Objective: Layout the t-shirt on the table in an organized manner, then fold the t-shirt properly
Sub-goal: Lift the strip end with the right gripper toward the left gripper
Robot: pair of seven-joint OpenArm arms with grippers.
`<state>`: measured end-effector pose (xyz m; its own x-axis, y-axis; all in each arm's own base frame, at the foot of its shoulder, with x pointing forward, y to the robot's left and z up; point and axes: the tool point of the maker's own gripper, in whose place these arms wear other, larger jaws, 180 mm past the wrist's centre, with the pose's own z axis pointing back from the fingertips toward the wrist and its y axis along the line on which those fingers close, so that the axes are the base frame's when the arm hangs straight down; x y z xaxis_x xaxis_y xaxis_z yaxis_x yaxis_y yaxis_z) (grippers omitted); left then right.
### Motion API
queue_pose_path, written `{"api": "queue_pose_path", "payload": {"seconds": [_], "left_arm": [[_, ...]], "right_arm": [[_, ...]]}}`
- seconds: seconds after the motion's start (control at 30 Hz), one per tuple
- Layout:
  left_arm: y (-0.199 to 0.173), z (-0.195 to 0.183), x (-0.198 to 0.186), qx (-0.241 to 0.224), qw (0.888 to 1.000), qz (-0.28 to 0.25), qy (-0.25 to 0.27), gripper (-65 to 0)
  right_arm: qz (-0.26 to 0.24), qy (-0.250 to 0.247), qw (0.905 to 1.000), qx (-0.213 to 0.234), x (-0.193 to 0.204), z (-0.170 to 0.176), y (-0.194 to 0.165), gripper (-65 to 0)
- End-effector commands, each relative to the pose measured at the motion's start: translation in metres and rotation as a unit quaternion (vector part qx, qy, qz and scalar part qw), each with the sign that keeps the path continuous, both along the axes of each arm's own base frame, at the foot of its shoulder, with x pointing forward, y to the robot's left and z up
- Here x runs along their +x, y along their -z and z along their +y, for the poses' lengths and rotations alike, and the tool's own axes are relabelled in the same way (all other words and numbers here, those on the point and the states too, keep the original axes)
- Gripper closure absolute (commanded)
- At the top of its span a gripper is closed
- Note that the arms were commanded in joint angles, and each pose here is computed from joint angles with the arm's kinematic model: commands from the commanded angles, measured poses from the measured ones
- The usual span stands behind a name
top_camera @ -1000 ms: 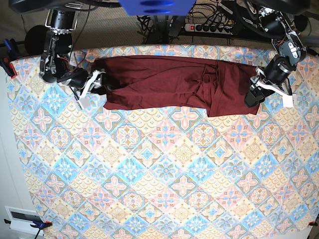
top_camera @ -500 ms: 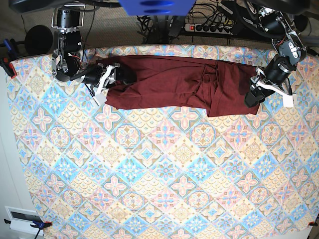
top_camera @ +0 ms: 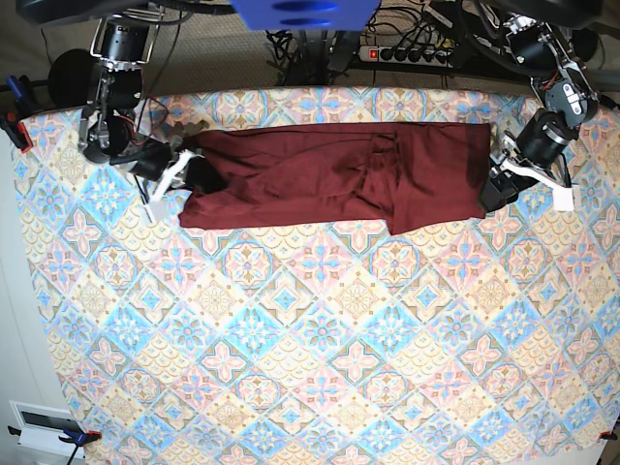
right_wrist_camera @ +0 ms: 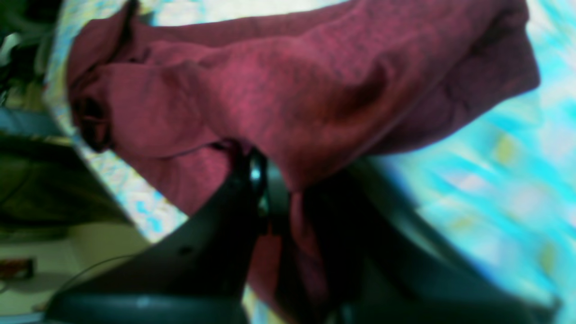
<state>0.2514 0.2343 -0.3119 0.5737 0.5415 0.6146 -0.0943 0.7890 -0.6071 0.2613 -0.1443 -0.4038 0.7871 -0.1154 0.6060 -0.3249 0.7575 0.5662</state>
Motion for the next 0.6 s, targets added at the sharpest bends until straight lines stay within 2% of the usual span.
{"api": "queue_pose_path", "payload": {"seconds": [0.0,0.13,0.27,0.4,0.47,0.57], "left_arm": [[-0.004,0.003,0.003,-0.001,1.000,-0.011,-0.003,-20.9],[0.002,0.005,0.006,-0.011,1.000,-0.006,-0.008,-20.9],[0.002,0.005,0.006,-0.011,1.000,-0.006,-0.008,-20.9],[0.004,0.003,0.006,-0.011,1.000,-0.003,-0.004,-20.9],[0.004,0.002,0.006,-0.011,1.000,-0.001,-0.002,-20.9],[0.015,-0.006,0.005,0.008,1.000,0.019,0.014,-20.9]], "right_arm": [[-0.022,0.016,0.9995,-0.015,0.011,-0.017,-0.010,0.0],[-0.012,0.047,0.9951,-0.085,0.021,-0.057,-0.003,0.0],[-0.014,0.044,0.9890,-0.141,0.030,-0.070,-0.004,0.0],[-0.024,0.043,0.9886,-0.142,0.035,-0.070,-0.010,0.0],[-0.048,0.040,0.9875,-0.145,0.040,-0.067,-0.024,0.0],[-0.100,0.023,0.9810,-0.165,0.051,-0.057,-0.055,0.0]]}}
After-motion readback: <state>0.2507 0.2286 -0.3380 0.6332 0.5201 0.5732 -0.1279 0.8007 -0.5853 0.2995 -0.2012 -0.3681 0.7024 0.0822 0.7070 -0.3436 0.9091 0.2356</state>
